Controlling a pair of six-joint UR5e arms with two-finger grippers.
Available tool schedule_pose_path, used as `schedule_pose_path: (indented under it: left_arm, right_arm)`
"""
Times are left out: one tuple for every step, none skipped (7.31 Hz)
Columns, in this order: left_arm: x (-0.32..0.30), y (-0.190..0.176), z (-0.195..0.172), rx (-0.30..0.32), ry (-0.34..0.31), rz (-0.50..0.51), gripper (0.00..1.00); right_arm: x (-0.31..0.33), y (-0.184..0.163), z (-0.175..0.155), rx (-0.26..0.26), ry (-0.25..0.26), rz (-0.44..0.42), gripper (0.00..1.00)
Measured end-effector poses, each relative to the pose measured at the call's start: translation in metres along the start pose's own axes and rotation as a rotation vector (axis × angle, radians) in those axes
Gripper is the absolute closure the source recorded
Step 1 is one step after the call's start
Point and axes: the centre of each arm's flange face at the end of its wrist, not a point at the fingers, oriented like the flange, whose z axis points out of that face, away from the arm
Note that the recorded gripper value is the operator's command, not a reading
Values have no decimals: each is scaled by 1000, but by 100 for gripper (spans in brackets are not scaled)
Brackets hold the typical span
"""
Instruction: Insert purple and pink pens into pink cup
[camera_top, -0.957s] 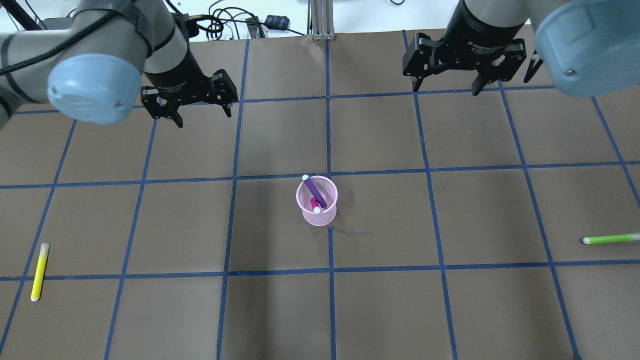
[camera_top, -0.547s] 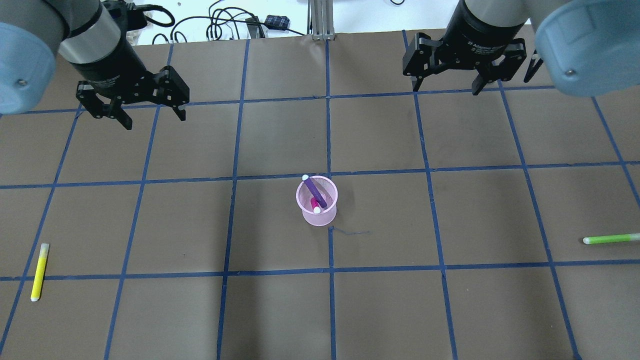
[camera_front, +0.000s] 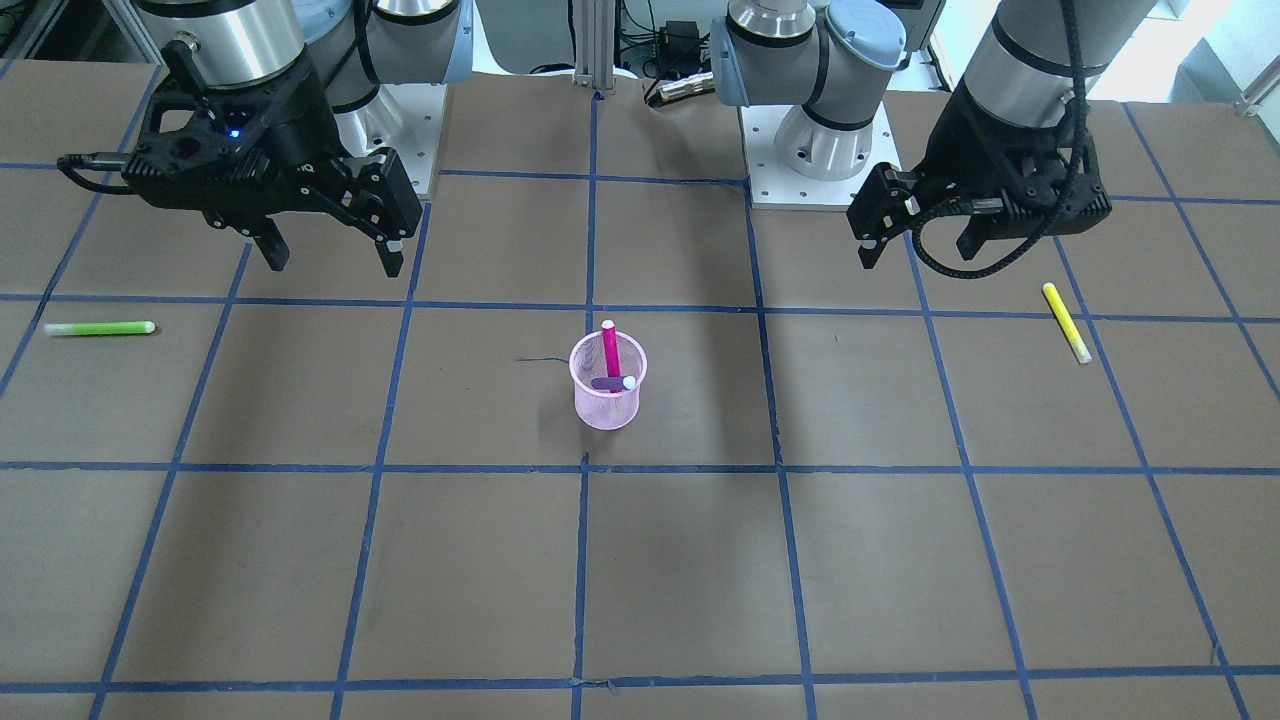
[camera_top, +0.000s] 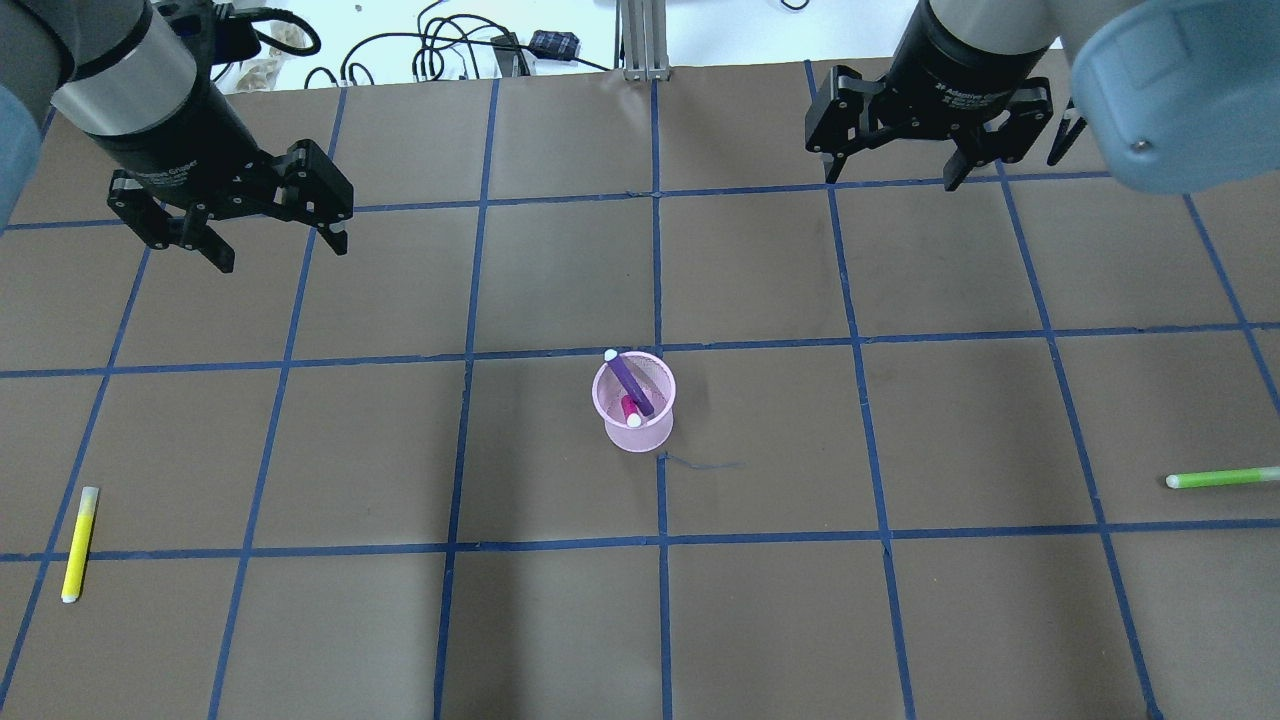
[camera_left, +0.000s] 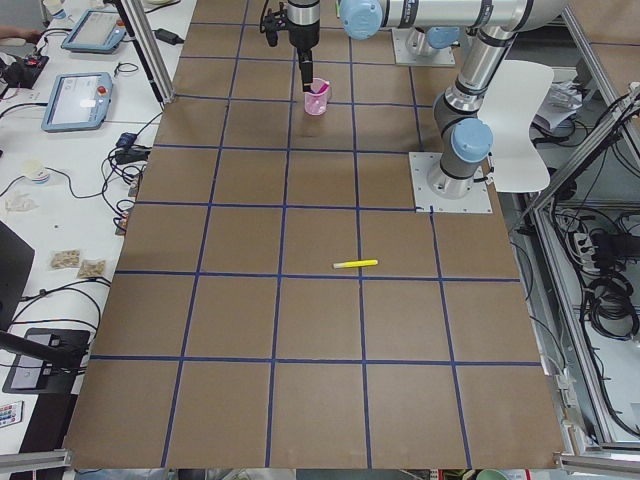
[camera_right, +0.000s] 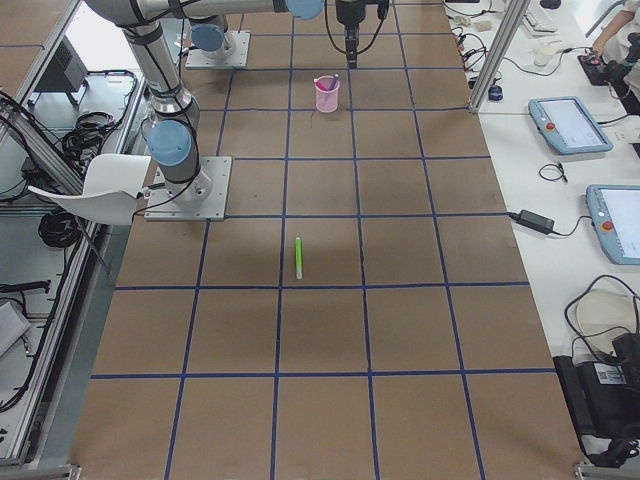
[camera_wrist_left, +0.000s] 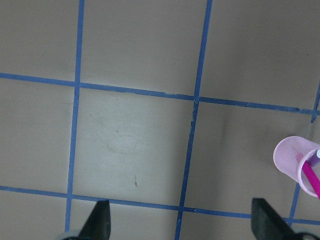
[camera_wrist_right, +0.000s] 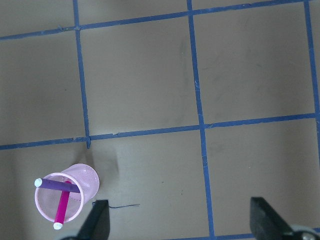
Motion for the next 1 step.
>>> schedule_pose_path:
  left_arm:
    - [1, 5, 2, -4, -1, 2, 0]
  right_arm:
    - [0, 0, 0, 0, 0, 0, 0]
